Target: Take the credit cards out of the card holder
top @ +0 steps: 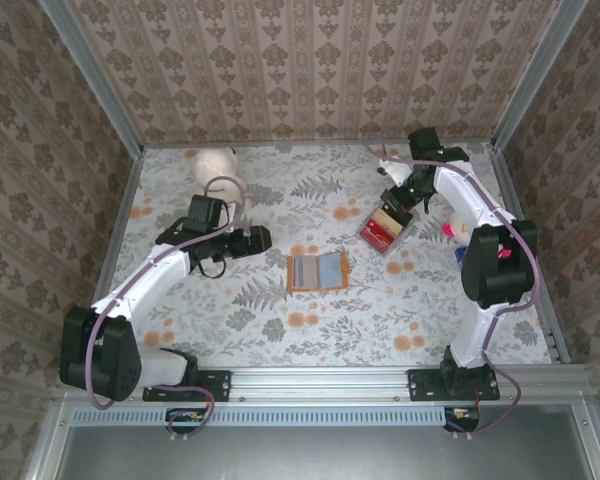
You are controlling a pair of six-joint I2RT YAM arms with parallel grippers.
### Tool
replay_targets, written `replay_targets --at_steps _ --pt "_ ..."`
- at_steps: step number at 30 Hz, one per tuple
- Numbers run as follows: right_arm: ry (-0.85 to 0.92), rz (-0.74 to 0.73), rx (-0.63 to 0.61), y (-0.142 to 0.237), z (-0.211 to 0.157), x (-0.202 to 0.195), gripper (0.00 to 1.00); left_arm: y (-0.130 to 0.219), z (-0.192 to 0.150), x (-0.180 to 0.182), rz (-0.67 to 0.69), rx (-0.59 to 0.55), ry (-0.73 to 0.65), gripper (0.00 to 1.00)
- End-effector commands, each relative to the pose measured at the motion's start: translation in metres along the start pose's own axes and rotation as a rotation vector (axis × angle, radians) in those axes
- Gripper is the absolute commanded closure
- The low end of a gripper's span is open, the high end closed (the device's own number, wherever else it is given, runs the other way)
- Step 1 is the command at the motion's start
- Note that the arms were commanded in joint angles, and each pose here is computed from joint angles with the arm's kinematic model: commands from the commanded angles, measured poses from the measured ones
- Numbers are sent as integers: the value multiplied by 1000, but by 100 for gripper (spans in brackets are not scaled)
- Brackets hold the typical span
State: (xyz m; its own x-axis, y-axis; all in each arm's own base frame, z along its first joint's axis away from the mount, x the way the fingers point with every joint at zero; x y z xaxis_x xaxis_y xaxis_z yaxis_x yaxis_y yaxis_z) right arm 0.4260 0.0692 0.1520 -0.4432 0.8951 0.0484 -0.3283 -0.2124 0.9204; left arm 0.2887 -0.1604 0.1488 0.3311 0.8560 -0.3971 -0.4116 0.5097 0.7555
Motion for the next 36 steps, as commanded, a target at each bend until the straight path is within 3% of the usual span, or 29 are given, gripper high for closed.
replay_targets --at_steps 1,14,23,28,36 --pt "57 3 47 -3 -6 -2 100 1 8 -4 -21 7 -24 0" --pt "112 -59 135 -16 -9 -19 100 -25 7 7 -4 56 19 0" --pt "103 -65 159 -28 -8 -25 90 -30 8 6 -18 41 53 0" --pt "98 -40 124 -20 0 -20 79 -30 10 1 -29 43 54 0" --pt "58 -64 22 11 13 -16 80 -30 12 -9 -48 42 32 0"
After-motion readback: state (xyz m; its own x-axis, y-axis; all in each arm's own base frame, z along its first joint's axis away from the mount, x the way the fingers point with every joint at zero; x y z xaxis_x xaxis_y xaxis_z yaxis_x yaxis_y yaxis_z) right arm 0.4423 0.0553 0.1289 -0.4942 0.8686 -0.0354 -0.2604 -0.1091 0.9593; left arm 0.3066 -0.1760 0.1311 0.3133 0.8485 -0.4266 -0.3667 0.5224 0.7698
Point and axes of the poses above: each hand's point on the last joint's axis, 136 mm out from that joint toward the fingers, its own y axis back along the fingers, its own x axis along the line the jaws close on, z = x × y, the point moved 2 cm from there along y, back along the fingers, and after that the axes turned 12 degrees about -y, right-handed, at the moved point
